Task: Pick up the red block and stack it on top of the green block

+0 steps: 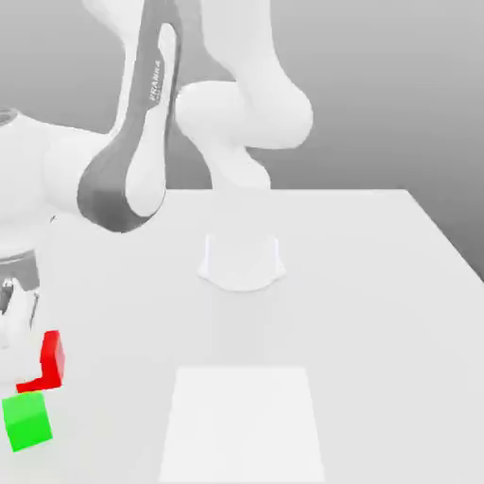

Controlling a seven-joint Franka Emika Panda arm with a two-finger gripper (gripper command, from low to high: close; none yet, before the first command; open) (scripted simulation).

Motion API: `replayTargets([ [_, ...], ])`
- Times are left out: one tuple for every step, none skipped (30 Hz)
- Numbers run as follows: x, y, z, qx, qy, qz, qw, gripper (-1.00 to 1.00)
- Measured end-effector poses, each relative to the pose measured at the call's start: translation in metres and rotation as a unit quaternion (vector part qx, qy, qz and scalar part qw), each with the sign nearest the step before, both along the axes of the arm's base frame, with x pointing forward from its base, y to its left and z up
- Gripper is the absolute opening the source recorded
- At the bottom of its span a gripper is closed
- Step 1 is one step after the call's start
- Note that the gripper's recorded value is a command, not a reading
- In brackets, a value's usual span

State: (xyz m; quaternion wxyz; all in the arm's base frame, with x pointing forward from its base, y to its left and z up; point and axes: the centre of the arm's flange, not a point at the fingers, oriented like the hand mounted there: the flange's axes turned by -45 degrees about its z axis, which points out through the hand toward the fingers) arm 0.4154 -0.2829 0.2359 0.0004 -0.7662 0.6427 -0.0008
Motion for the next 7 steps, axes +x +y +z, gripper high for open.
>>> replayTargets([
  [0.000, -0.003, -0.011, 0.000, 0.000, -0.003, 1.000, -1.00],
  [0.000, -0.005, -0.024, 0.000, 0.000, -0.004, 1.000, -1.00],
  [0.000, -0.006, -0.037, 0.000, 0.000, -0.005, 1.000, -1.00],
  [-0.001, -0.006, -0.048, 0.000, 0.000, -0.005, 1.000, 1.00],
  [-0.001, -0.006, -0.048, 0.000, 0.000, -0.005, 1.000, 1.00],
  [-0.001, -0.006, -0.048, 0.000, 0.000, -0.005, 1.000, 1.00],
  [-0.001, -0.006, -0.048, 0.000, 0.000, -0.005, 1.000, 1.00],
])
